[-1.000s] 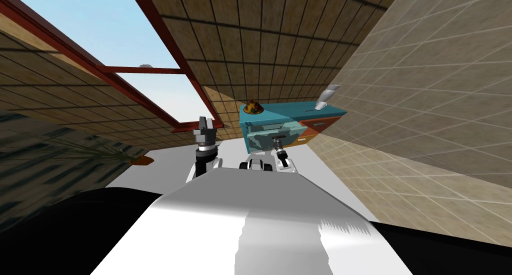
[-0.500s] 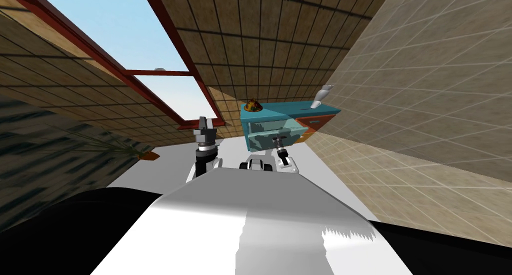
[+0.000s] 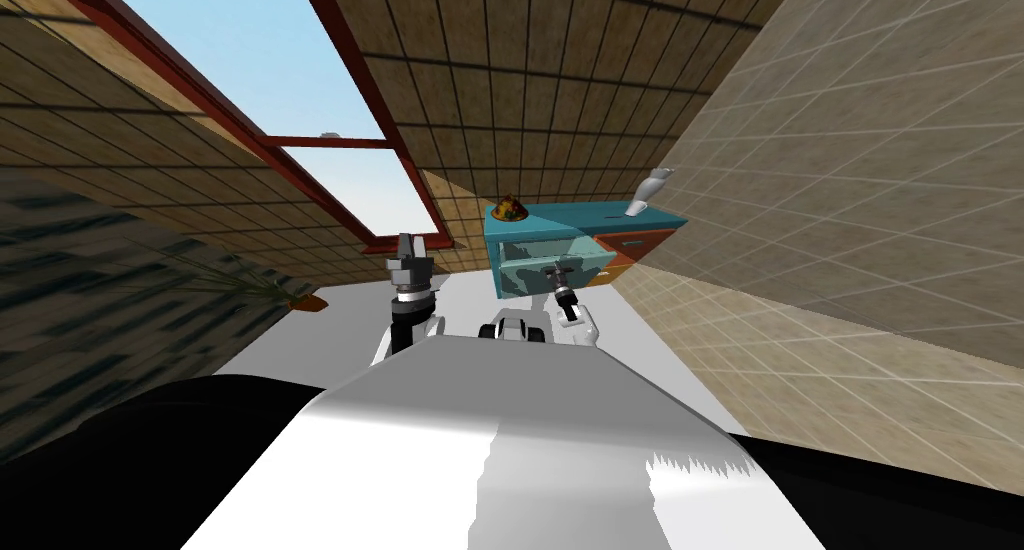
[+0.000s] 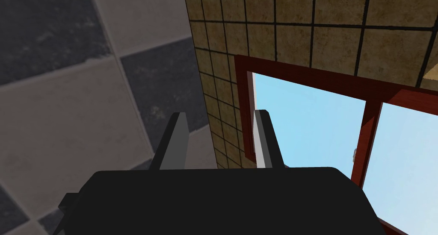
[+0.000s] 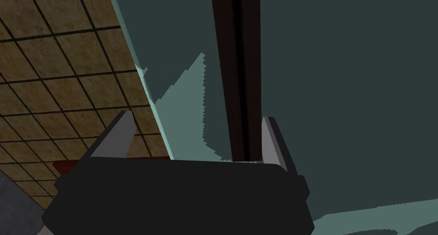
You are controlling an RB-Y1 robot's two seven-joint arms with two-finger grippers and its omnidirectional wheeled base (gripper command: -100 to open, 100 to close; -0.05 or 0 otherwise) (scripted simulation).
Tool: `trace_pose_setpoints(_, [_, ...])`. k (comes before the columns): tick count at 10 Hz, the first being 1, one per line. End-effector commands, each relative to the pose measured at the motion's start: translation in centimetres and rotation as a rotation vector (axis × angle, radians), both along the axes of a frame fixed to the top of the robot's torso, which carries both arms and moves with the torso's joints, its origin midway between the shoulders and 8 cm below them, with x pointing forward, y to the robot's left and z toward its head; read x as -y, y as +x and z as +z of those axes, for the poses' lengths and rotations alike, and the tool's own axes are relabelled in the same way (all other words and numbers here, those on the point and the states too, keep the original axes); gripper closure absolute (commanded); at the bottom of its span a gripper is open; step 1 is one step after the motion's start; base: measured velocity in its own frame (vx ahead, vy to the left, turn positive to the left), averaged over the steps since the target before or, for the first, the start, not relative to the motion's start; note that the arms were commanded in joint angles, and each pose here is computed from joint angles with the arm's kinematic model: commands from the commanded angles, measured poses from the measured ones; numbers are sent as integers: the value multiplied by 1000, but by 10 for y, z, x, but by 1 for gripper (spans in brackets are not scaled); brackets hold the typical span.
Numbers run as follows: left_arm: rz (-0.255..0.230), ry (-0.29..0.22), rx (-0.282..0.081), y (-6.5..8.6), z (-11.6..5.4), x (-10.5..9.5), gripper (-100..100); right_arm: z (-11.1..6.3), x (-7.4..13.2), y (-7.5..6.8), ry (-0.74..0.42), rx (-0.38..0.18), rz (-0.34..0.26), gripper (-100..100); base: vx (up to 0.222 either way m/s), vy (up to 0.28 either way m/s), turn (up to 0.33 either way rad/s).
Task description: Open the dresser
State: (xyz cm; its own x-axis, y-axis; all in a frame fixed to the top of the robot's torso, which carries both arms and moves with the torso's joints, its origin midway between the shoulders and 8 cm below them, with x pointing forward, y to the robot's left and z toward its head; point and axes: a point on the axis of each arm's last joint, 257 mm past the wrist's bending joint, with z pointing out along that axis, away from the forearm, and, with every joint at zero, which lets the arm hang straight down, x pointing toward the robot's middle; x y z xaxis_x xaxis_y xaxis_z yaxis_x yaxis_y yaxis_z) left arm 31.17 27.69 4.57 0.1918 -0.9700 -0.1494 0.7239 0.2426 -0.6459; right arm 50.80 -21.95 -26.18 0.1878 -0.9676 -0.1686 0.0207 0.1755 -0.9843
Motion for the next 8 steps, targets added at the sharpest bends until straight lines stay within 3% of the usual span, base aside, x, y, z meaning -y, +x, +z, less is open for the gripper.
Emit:
trace_pose_setpoints(1, [0, 0, 0, 0, 0, 0, 0, 19, 5, 15, 3, 5, -16, -100, -62, -5, 44])
trace_pose_setpoints(2, [0, 0, 0, 0, 0, 0, 0, 6, 2, 9, 2, -11, -15, -100, -21, -2, 12])
trace_pose_setpoints(3, [0, 0, 0, 0, 0, 0, 0, 4, 3, 10, 2, -16, -18, 0, 0, 0, 0])
trace_pose_setpoints(8, [0, 0, 0, 0, 0, 0, 0, -2, 5, 8, 0, -30, -22, 0, 0, 0, 0])
